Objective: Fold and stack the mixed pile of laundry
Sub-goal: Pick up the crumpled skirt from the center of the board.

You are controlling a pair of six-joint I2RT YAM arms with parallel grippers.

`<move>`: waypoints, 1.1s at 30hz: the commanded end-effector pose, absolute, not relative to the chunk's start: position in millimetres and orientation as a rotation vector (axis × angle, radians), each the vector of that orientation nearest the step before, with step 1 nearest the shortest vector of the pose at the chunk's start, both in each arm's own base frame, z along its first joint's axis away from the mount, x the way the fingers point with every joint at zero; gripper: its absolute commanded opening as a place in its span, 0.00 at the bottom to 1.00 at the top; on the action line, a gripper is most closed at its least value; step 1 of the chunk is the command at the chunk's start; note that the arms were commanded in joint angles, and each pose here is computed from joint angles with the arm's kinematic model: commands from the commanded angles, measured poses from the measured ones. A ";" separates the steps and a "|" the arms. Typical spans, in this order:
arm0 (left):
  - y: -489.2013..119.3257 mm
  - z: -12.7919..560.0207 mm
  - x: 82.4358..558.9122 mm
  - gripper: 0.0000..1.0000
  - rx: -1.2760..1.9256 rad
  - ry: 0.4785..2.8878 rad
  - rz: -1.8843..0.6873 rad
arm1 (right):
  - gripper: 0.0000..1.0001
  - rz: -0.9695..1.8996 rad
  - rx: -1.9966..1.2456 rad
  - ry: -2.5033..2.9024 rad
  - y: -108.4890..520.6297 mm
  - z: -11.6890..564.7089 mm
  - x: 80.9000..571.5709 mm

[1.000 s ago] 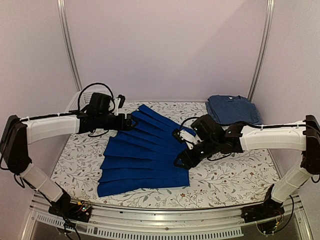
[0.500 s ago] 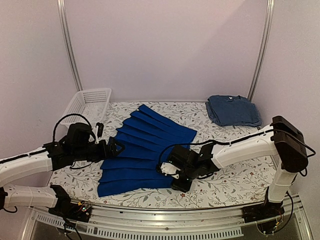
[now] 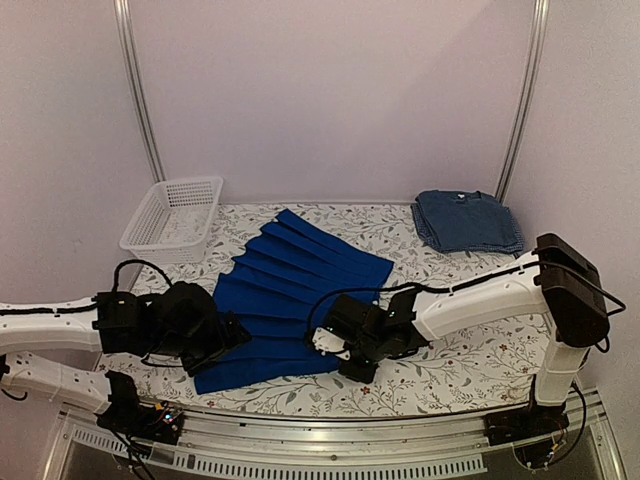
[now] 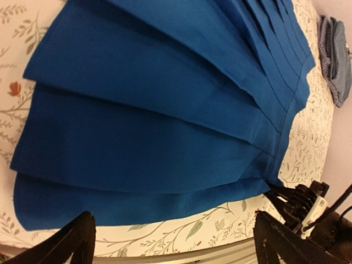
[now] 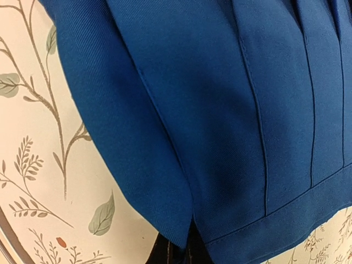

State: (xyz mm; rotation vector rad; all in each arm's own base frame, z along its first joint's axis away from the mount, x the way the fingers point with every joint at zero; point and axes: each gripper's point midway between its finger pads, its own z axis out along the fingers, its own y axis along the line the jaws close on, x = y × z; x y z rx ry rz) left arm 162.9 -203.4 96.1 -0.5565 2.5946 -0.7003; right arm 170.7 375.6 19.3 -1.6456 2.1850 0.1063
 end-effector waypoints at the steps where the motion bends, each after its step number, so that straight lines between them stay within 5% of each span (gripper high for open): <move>1: -190.2 77.7 138.1 1.00 -0.813 2.662 -0.530 | 0.00 0.083 -1.600 2.218 381.1 28.0 181.7; 8: -197.6 81.5 153.3 1.00 -0.725 2.579 -0.523 | 0.00 0.099 -1.589 2.237 382.9 30.6 186.6; 18: -232.4 109.0 167.0 1.00 0.127 2.438 -0.621 | 0.00 0.171 -1.429 2.430 332.2 19.1 213.2; 33: -284.7 38.8 136.8 0.89 0.897 2.425 -0.362 | 0.00 0.274 -1.304 2.549 296.6 20.0 204.4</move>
